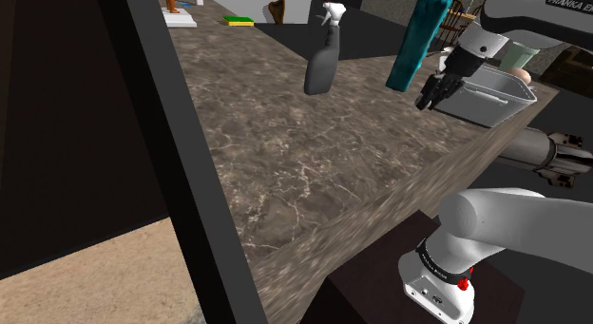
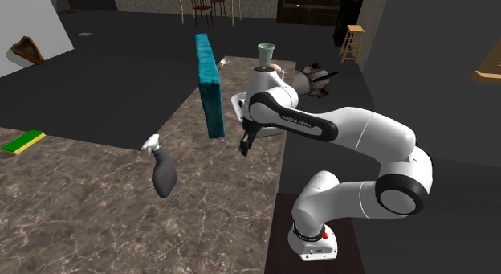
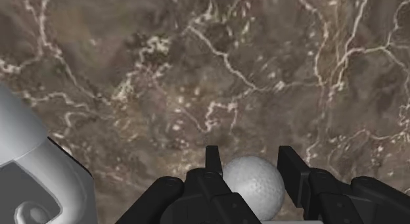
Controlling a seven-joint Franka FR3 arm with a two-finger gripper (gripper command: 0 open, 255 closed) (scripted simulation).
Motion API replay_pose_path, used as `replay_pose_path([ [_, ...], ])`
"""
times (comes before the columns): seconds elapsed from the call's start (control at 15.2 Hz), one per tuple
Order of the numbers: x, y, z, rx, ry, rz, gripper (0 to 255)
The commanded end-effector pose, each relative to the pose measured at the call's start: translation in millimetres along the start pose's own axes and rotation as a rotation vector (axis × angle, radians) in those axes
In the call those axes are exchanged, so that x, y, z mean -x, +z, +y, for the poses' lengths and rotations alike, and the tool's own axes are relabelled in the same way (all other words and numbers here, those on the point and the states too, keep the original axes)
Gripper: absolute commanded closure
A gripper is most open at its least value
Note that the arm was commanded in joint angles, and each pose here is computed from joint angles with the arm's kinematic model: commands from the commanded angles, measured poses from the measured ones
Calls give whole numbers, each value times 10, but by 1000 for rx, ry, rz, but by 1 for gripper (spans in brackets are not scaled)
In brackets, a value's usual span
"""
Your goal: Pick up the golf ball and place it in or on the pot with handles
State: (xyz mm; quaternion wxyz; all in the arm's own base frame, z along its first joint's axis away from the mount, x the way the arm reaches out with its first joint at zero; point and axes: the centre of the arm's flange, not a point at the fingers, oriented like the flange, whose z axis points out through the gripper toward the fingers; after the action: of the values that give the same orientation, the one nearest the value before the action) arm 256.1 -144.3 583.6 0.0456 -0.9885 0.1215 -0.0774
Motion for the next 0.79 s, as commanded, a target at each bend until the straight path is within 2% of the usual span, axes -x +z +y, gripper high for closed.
replay_pose_path([
  [0.0, -19, -139, -6, 5, -1, 11, 255],
  [0.73, -101, -710, -69, 5, -1, 11, 255],
])
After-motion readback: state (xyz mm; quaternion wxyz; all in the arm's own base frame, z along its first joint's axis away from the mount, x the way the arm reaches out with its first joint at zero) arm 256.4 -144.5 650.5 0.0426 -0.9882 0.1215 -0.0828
